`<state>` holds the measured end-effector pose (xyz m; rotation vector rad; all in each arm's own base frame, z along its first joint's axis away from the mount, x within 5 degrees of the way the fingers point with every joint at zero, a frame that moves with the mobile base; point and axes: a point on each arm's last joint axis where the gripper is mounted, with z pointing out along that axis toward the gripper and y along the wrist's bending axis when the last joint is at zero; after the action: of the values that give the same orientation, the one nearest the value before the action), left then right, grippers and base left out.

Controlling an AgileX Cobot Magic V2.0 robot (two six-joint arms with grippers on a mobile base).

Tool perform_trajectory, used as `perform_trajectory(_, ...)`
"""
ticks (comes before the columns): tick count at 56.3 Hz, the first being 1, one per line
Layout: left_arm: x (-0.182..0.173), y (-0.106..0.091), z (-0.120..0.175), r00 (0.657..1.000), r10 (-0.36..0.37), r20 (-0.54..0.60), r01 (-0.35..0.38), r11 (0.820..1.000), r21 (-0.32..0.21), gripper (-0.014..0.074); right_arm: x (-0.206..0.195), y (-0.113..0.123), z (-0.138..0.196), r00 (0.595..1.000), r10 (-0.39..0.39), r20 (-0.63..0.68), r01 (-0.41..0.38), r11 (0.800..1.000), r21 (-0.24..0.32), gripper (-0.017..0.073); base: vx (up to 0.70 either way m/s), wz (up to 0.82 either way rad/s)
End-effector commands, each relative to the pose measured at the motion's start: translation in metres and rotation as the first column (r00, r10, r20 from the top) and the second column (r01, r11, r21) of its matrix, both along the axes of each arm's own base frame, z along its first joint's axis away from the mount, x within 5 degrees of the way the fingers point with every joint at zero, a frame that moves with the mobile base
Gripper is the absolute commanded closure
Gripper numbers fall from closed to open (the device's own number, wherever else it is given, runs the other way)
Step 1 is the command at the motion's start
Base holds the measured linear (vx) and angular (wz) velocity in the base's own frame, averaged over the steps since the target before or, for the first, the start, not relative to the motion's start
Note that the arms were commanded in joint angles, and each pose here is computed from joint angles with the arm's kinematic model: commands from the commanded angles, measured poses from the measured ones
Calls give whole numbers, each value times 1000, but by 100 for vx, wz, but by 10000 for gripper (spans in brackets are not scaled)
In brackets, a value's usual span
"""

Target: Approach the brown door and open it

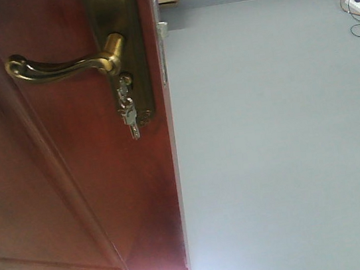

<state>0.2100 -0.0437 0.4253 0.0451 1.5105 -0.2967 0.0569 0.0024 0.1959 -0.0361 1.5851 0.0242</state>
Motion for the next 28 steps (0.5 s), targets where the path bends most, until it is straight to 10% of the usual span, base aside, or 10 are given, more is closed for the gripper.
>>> perform_trajectory(1,-4,4,15,998,32,53,-31,999,-21,597,-1,-1,6,996,-11,88,12,1000,-8,559,16,2)
perform_trajectory(28,-4,4,15,998,32,53,-31,999,-21,597,-1,-1,6,996,-11,88,12,1000,-8,559,14,2)
